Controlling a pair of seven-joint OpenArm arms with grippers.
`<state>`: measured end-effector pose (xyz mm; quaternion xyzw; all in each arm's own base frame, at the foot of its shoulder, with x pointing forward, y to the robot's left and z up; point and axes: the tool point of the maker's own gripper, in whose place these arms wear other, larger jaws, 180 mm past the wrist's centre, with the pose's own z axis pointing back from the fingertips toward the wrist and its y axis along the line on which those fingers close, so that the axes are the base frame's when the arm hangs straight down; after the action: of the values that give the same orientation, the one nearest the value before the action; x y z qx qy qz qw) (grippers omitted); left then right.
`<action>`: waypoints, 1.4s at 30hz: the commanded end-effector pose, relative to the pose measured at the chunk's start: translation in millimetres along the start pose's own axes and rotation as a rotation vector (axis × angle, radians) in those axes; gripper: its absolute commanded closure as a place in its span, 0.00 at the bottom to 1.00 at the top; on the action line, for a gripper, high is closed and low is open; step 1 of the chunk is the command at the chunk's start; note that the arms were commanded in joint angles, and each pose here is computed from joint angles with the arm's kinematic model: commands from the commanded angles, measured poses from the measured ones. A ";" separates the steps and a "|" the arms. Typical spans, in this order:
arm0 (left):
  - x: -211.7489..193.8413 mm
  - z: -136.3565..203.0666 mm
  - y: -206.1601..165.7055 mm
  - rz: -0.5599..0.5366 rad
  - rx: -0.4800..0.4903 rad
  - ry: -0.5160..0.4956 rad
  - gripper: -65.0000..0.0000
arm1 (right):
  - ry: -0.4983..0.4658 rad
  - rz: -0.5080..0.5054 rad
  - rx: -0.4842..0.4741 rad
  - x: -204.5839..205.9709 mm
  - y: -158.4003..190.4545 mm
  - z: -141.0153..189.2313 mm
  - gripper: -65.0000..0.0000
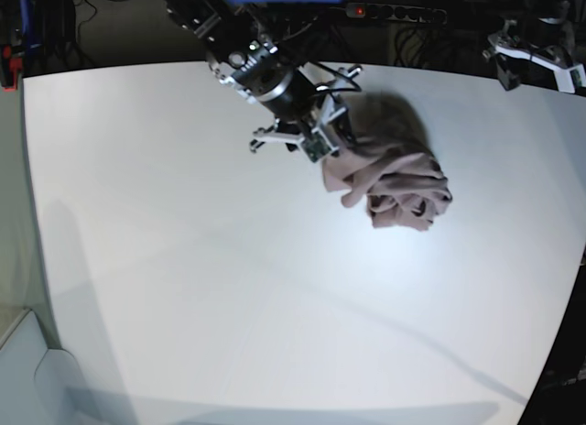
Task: Layout the t-shirt on the table in an organized manner, then fold the t-shirt properly
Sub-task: 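Lift the t-shirt with the right gripper and drag it across the table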
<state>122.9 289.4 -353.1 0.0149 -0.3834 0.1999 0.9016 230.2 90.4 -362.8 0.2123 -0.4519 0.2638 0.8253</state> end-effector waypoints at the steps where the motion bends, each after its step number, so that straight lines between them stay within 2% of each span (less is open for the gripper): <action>1: 8.3 3.3 0.5 -0.010 -0.004 -0.031 0.50 | -0.057 -0.001 0.004 16.7 0.7 0.2 0.91; 2: 8.3 3.3 0.5 -0.010 -0.004 -0.031 0.50 | -0.067 0.005 -0.001 21.9 -2.4 -0.3 1.00; 4: 8.4 3.3 0.3 -0.009 -0.005 -0.032 0.50 | -0.083 0.014 -0.007 29.8 -6.1 -0.8 1.00; 7: 8.4 3.3 0.3 -0.009 -0.005 -0.032 0.50 | -0.153 0.019 -0.063 57.1 -31.0 5.6 1.00; 11: 8.4 3.3 0.3 -0.009 -0.005 -0.032 0.50 | -0.297 -0.040 -0.214 105.9 -95.7 35.3 1.00; 14: 9.1 3.3 0.6 -0.012 -0.005 -0.032 0.50 | -0.404 -0.195 -0.374 131.5 -176.4 71.4 1.00; 15: 9.1 3.3 0.6 -0.012 -0.005 -0.032 0.50 | -0.432 -0.268 -0.392 137.5 -197.5 81.7 1.00; 18: 9.4 3.2 0.8 -0.013 -0.005 -0.032 0.50 | -0.422 -0.426 -0.385 134.0 -231.4 90.2 1.00; 21: 13.7 2.2 -1.6 -0.015 -0.011 -0.044 0.50 | -0.387 -0.516 -0.408 116.1 -253.9 90.9 1.00; 26: 16.9 0.5 -2.7 -0.014 -0.014 -0.053 0.50 | -0.369 -0.534 -0.418 103.7 -254.1 92.7 1.00; 34: 16.8 0.3 -2.5 -0.016 -0.015 -0.052 0.50 | -0.483 -0.405 -0.400 154.6 -243.5 122.1 1.00; 37: 15.9 0.7 -2.1 -0.016 -0.014 -0.050 0.50 | -0.470 -0.349 -0.288 170.7 -208.2 100.0 1.00; 42: 13.4 2.0 -0.5 -0.023 -0.007 -0.041 0.50 | -0.436 -0.262 -0.067 187.3 -129.6 66.8 1.00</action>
<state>127.5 291.6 -350.7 0.0167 -0.3885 0.1957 0.9003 350.4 -4.4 -204.5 0.2847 -0.5700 0.0833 0.7662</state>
